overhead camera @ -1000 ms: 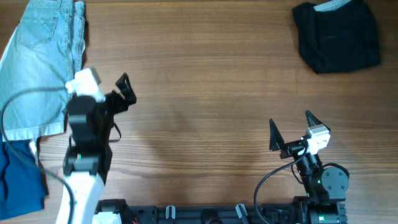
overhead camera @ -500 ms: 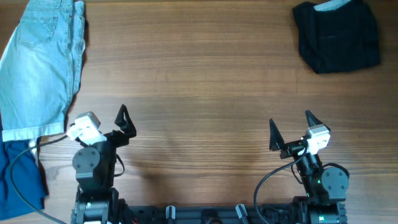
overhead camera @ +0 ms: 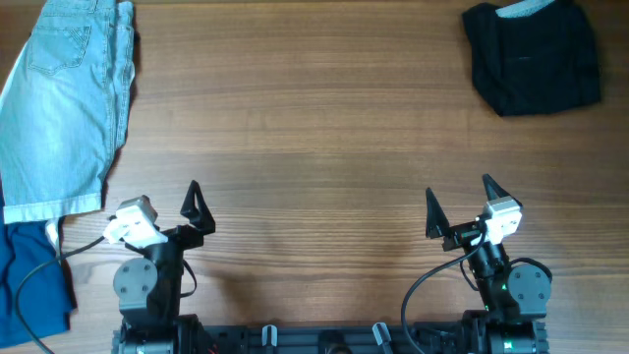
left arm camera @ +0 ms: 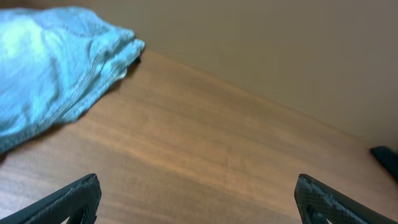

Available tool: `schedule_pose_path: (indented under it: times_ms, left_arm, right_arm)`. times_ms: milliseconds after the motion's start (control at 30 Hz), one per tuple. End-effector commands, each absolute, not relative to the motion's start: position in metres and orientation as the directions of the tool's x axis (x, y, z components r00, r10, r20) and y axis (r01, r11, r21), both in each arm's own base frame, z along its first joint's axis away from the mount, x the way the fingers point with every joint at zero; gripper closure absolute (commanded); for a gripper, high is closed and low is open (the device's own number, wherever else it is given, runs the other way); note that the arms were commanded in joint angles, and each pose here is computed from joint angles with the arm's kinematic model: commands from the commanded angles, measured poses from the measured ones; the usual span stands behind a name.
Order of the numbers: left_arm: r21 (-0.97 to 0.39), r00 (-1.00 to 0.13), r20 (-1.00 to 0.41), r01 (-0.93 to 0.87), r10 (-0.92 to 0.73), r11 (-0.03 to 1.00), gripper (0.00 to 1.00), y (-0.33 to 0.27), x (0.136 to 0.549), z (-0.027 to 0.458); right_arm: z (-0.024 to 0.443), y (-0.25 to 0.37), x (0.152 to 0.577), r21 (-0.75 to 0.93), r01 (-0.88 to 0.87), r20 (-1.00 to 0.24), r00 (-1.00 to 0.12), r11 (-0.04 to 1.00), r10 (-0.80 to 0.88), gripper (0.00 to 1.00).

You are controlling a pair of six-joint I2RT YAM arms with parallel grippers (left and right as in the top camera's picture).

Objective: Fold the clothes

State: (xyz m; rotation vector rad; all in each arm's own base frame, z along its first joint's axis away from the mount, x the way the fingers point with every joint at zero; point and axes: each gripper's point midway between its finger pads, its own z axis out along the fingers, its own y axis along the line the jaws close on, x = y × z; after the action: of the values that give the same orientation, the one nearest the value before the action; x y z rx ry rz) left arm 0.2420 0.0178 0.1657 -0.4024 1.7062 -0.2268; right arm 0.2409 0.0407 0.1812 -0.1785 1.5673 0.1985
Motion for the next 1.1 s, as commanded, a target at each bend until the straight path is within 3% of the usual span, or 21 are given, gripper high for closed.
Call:
schedule_pose_path:
  times_ms: [0,267,467,1067]
  left_arm:
    - [-0.376,-0.075,-0.919,-0.13,-0.387,0.917,0.0,0.021,0.239,0.175]
    - [-0.389,0.061,-0.921,-0.08,-0.385,0.918,0.0,0.023,0.244,0.188]
    - [-0.406,-0.029,-0.911,-0.113,-0.412,0.907,0.0,0.022,0.245,0.157]
    - [-0.4,-0.03,-0.913,-0.112,-0.406,0.909,0.0,0.022,0.245,0.157]
  right_arm:
    - [0.179,0.04,0.241,0.001,-0.234,-1.0,-0.003,0.972,0.0,0.0]
    - [0.179,0.04,0.241,0.001,-0.234,-1.0,-0.003,0.972,0.0,0.0]
    - [0.179,0.04,0.241,0.0,-0.234,-1.0,-0.003,0.972,0.0,0.0]
    - [0.179,0.04,0.241,0.001,-0.234,-1.0,-0.003,0.972,0.0,0.0]
